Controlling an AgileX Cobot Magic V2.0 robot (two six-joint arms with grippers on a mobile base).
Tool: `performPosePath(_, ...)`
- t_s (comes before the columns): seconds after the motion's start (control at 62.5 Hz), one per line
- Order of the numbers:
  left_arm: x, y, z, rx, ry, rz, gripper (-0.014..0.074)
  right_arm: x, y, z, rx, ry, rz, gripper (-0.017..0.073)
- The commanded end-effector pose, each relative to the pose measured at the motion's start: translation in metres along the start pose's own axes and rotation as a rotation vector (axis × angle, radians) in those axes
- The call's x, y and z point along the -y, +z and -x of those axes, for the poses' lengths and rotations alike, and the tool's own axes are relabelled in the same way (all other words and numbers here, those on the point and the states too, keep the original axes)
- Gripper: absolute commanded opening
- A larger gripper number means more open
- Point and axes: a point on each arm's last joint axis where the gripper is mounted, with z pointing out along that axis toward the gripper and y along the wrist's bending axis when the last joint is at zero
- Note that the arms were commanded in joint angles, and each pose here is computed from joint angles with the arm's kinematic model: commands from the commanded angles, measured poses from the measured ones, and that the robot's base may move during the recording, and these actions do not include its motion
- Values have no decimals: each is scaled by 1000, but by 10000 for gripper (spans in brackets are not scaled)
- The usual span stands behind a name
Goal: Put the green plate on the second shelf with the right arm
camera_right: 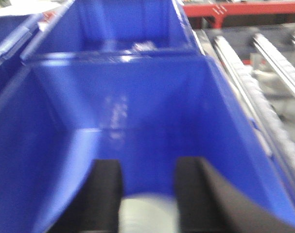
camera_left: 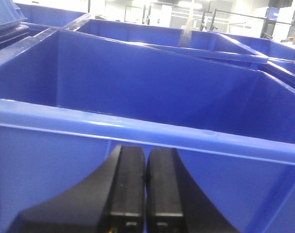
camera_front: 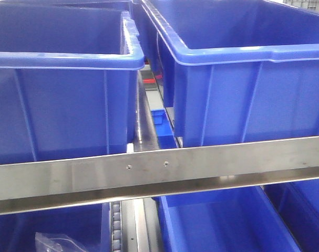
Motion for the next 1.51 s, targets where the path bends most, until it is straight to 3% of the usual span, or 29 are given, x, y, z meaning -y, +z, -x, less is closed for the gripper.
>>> performPosePath(0.0,-1,-1,-5,58,-9,-7,130,-4,-22,32,107,-17,10,26)
performPosePath(0.048,-1,-1,-5,58,-9,-7,130,-4,-29,33,96,-18,1,70)
performPosePath(0.368,-1,-1,-5,58,-9,-7,130,-7,-81,43,153,-19,-5,48)
performPosePath(0.721,-1,-1,-5,58,-9,-7,130,-9,-85,42,155,-24,2,48)
performPosePath(0.897,-1,-1,-5,58,-9,-7,130,-6,-99,34,92,-62,-34,48)
performPosePath(1.137,-1,-1,-5,58,-9,-7,130,-5,-169,-29,74,-42,-26,48)
performPosePath(1.313,-1,-1,-5,58,-9,-7,130,-7,-220,-94,197,-47,39,48)
performPosePath(1.489,-1,-1,-5,58,-9,-7,130,-7,-245,-154,299,-49,91,48)
